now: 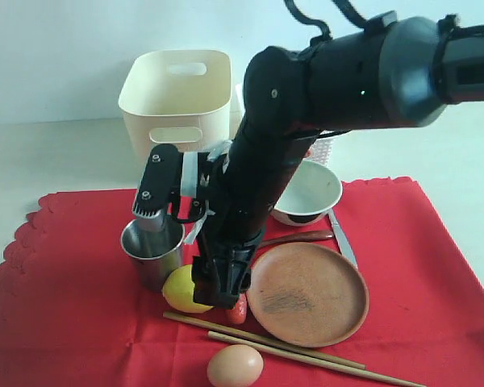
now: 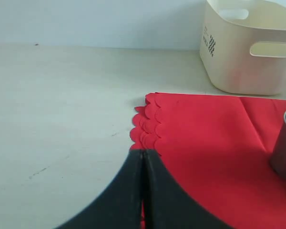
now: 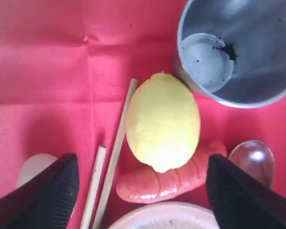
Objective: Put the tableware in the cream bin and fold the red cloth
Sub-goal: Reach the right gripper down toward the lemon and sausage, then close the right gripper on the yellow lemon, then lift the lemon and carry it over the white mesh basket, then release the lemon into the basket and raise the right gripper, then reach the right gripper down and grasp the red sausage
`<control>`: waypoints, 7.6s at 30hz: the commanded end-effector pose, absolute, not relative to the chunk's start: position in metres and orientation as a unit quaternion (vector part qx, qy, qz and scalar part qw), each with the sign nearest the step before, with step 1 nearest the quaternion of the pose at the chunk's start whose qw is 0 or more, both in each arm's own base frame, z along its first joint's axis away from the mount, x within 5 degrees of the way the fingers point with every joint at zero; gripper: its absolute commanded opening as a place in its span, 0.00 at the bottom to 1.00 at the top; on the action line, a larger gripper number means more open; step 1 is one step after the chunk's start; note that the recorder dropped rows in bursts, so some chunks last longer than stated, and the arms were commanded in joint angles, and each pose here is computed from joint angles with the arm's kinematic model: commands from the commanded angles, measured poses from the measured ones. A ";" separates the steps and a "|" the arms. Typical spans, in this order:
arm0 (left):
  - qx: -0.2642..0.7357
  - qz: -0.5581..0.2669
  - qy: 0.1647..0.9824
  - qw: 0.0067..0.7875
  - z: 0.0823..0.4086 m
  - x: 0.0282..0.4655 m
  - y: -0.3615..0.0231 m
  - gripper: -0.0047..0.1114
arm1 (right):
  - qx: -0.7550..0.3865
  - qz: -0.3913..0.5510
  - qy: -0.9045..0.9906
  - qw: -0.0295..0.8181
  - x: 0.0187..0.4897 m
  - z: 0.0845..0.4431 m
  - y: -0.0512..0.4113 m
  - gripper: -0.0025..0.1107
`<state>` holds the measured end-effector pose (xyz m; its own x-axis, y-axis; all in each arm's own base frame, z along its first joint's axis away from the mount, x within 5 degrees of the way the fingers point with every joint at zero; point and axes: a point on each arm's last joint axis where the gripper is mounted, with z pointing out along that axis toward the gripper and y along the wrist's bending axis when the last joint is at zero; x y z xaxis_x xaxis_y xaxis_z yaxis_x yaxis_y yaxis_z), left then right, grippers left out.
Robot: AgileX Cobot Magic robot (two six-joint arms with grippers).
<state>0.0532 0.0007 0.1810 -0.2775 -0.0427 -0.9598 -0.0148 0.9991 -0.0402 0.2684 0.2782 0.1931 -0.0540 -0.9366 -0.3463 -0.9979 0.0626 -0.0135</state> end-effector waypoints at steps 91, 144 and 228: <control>-0.019 -0.011 0.794 0.607 0.181 0.053 0.001 0.04 | -0.460 0.042 0.813 0.354 0.336 0.300 0.171 0.02; -0.019 -0.011 0.794 0.607 0.181 0.053 0.001 0.04 | -0.149 0.073 0.893 0.418 0.564 0.179 0.142 0.57; -0.019 -0.011 0.794 0.607 0.181 0.053 0.001 0.04 | -0.211 0.102 0.950 0.206 0.386 0.316 0.121 0.66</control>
<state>0.0532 0.0007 0.1810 -0.2775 -0.0427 -0.9598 -0.0148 0.9991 -0.0402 0.4039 0.1174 0.3095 -0.8471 -0.3578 -0.3929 -0.4327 0.8937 0.1191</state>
